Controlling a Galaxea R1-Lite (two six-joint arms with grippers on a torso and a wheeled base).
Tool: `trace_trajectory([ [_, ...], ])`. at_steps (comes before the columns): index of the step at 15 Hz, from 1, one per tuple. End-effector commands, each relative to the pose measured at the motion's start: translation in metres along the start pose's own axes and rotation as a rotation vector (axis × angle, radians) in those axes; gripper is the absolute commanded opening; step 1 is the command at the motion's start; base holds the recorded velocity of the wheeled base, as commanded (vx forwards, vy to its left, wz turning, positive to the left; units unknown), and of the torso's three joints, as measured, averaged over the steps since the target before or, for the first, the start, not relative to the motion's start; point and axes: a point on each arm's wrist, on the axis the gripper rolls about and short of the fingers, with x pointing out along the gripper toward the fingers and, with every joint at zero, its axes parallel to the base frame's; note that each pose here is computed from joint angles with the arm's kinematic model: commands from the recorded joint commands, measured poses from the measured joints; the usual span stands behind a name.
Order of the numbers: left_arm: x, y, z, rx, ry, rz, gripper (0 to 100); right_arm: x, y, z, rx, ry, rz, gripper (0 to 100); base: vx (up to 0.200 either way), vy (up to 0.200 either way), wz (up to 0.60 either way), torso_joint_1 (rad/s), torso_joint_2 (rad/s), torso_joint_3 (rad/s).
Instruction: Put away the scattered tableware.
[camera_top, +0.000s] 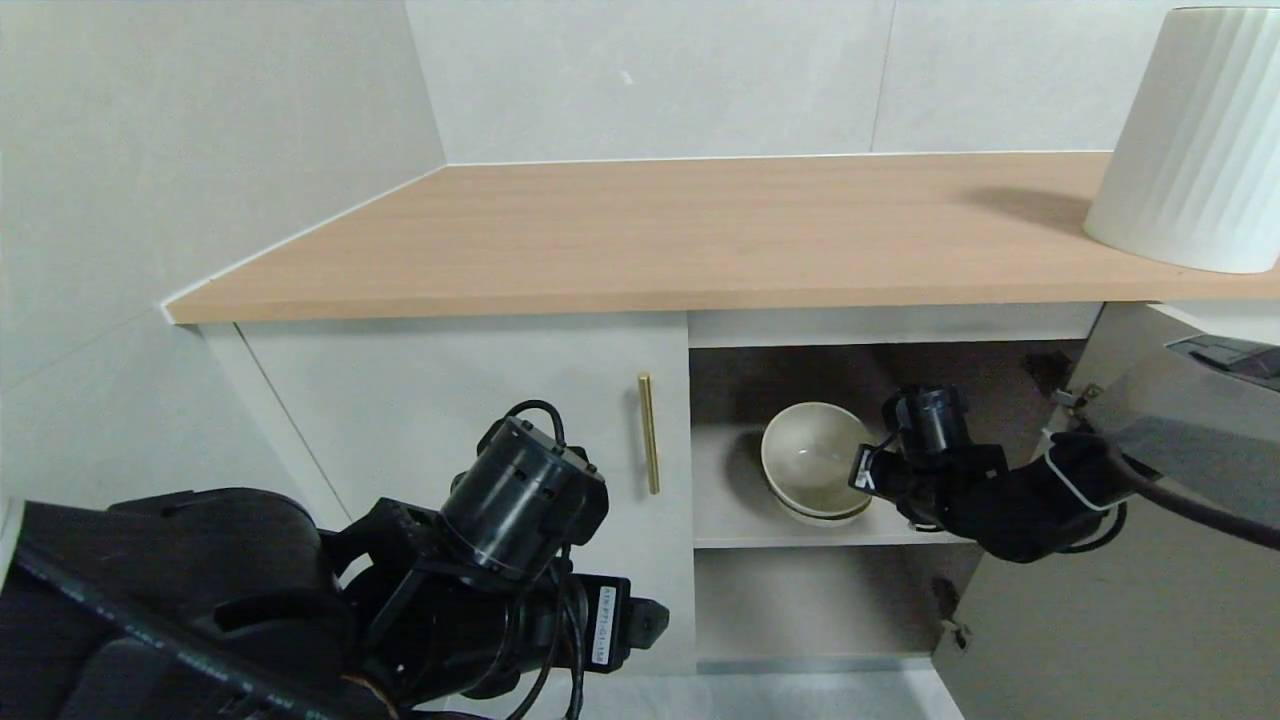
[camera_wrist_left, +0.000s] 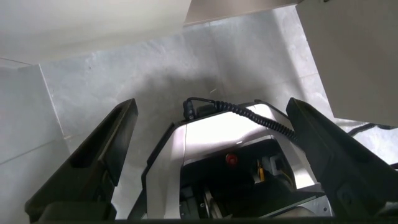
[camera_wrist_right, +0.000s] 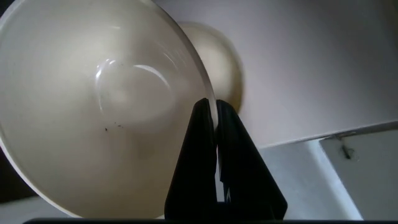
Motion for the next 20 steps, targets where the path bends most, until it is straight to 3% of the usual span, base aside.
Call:
trace_trajectory([
  [1,0.0,0.0,0.0,0.0,0.0,0.002,100,0.011,-0.005,-0.003,0.005,0.007,-0.019,0,0.0,0.0,0.0,0.0,0.0,0.0],
  [13,0.001,0.0,0.0,0.0,0.003,0.002,100,0.027,-0.011,-0.008,0.012,0.015,-0.049,0,0.0,0.0,0.0,0.0,0.0,0.0],
  [14,0.001,0.0,0.0,0.0,0.003,0.002,100,0.027,-0.011,-0.008,0.01,0.016,-0.05,100,0.0,0.0,0.0,0.0,0.0,0.0],
  [20,0.001,0.0,0.0,0.0,0.002,0.003,100,0.025,-0.01,-0.009,0.006,0.021,-0.046,100,0.0,0.0,0.0,0.0,0.0,0.0],
])
